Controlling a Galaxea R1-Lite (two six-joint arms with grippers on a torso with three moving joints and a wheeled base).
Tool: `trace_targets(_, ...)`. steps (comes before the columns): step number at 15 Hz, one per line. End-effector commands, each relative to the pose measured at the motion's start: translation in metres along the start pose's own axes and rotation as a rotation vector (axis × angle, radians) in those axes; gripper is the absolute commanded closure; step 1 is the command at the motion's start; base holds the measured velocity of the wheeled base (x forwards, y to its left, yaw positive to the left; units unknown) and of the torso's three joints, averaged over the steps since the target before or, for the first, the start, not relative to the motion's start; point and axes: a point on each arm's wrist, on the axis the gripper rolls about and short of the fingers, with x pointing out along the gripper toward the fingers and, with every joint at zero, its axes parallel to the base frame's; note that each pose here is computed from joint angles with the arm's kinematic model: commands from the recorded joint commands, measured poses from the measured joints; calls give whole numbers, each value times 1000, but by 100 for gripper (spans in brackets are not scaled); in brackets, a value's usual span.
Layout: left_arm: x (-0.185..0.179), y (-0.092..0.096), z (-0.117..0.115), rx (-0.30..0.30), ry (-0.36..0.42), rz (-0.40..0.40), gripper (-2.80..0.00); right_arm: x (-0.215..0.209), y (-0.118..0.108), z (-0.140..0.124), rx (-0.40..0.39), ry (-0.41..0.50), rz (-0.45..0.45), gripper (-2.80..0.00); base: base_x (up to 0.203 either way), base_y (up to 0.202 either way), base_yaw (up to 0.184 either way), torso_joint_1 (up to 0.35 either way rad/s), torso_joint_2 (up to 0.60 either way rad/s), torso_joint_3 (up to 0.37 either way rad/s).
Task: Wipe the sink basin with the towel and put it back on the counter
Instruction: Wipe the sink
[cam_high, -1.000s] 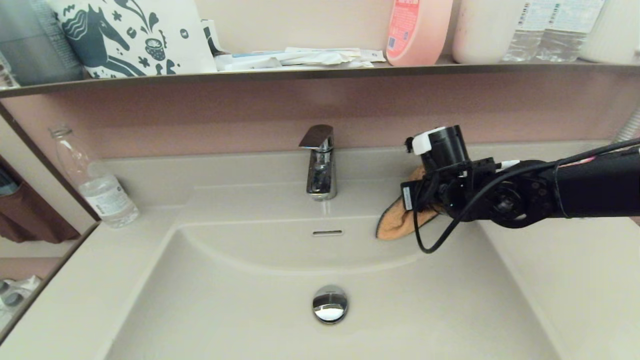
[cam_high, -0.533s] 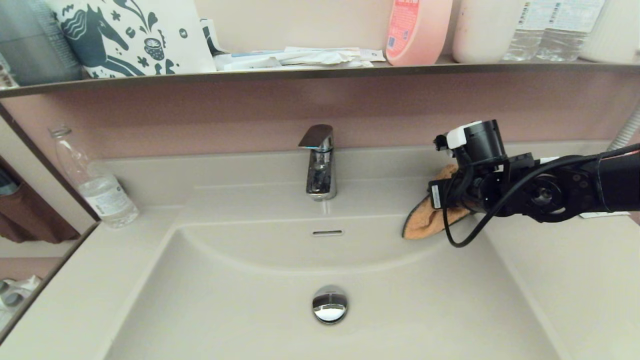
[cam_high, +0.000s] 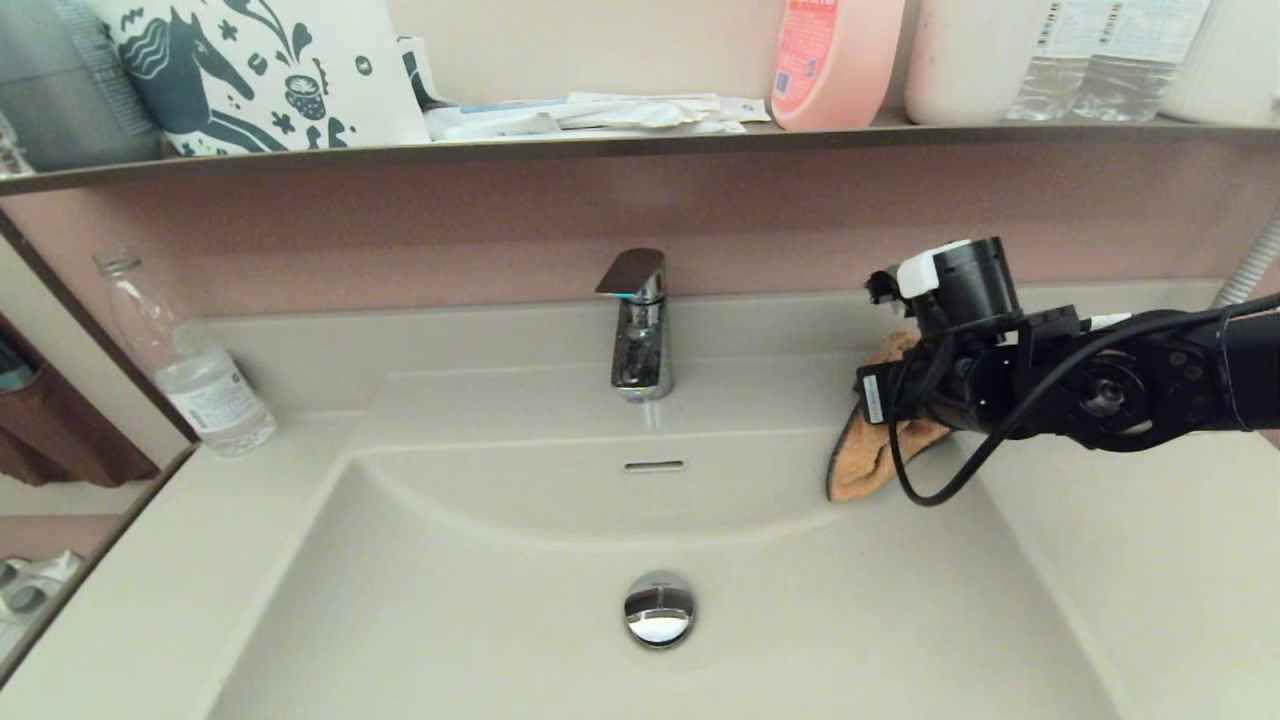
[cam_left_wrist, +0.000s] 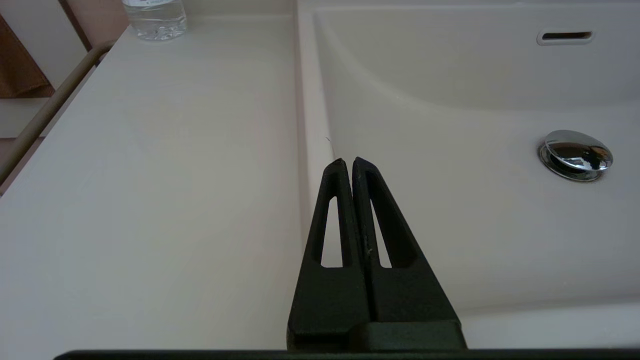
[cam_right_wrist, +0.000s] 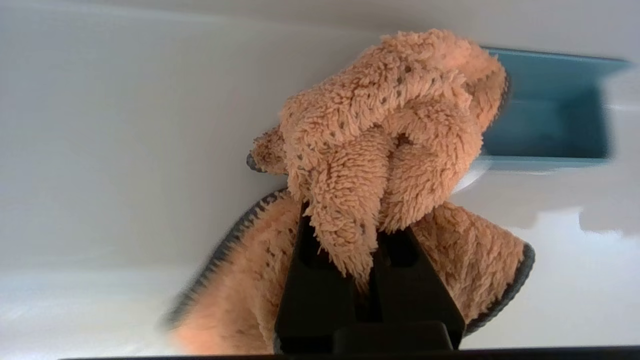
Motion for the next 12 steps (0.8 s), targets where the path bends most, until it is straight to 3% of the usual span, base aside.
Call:
trace_targets(1, 0, 0, 0, 0, 2, 0, 0, -8, 11, 0, -11, -14, 27, 0, 0, 0, 0, 0, 0, 0)
trace_targets(9, 0, 0, 0, -1, 2, 1, 0, -16, 75, -16, -84, -10, 121, 0, 0, 0, 0, 0, 0, 0)
trace_targets(12, 0, 0, 0, 0, 2, 0, 0, -6, 113, -18, -105, -28, 159, 0, 0, 0, 0, 0, 0, 0)
